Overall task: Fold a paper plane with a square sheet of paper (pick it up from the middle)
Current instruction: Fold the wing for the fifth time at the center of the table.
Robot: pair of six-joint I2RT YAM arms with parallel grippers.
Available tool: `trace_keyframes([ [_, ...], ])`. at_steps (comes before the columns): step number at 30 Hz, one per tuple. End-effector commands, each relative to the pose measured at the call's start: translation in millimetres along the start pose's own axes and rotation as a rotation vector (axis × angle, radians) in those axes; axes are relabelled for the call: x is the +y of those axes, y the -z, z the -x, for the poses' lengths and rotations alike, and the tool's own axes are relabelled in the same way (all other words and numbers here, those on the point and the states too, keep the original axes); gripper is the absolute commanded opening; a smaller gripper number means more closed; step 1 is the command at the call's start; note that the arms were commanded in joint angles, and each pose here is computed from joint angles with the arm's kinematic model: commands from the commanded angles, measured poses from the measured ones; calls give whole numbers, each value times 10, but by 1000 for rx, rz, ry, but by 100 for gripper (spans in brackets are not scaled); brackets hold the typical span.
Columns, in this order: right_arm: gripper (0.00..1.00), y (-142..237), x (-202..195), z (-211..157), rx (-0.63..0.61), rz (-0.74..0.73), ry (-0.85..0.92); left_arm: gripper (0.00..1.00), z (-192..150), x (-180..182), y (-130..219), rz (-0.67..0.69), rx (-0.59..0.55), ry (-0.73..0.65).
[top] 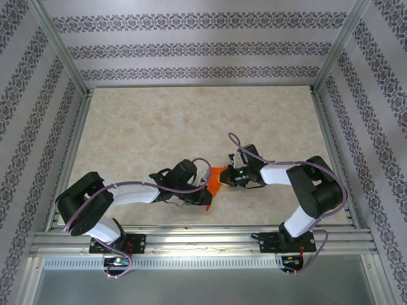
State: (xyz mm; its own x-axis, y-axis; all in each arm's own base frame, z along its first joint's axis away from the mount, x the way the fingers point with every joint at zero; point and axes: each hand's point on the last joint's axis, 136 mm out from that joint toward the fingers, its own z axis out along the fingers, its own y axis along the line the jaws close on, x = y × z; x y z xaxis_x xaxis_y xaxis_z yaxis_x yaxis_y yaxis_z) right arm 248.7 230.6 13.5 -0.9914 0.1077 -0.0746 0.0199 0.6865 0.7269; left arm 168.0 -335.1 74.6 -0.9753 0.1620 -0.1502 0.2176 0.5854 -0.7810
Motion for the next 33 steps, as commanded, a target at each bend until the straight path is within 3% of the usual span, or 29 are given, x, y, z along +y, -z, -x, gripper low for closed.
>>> trace_keyframes([
  [1,0,-63,-380,-72,-10,-140,-50,8,314,46,55,21,-97,11],
  [9,0,-54,-372,-78,-9,-138,-48,8,476,59,-241,-32,-55,46],
  [12,0,-50,-367,-80,-9,-137,-47,8,411,233,-295,26,-40,69],
  [20,0,-47,-389,-79,-10,-143,-51,7,-85,484,-395,148,120,62],
  [33,0,-52,-417,-73,-8,-148,-59,7,-553,502,-273,142,186,70],
])
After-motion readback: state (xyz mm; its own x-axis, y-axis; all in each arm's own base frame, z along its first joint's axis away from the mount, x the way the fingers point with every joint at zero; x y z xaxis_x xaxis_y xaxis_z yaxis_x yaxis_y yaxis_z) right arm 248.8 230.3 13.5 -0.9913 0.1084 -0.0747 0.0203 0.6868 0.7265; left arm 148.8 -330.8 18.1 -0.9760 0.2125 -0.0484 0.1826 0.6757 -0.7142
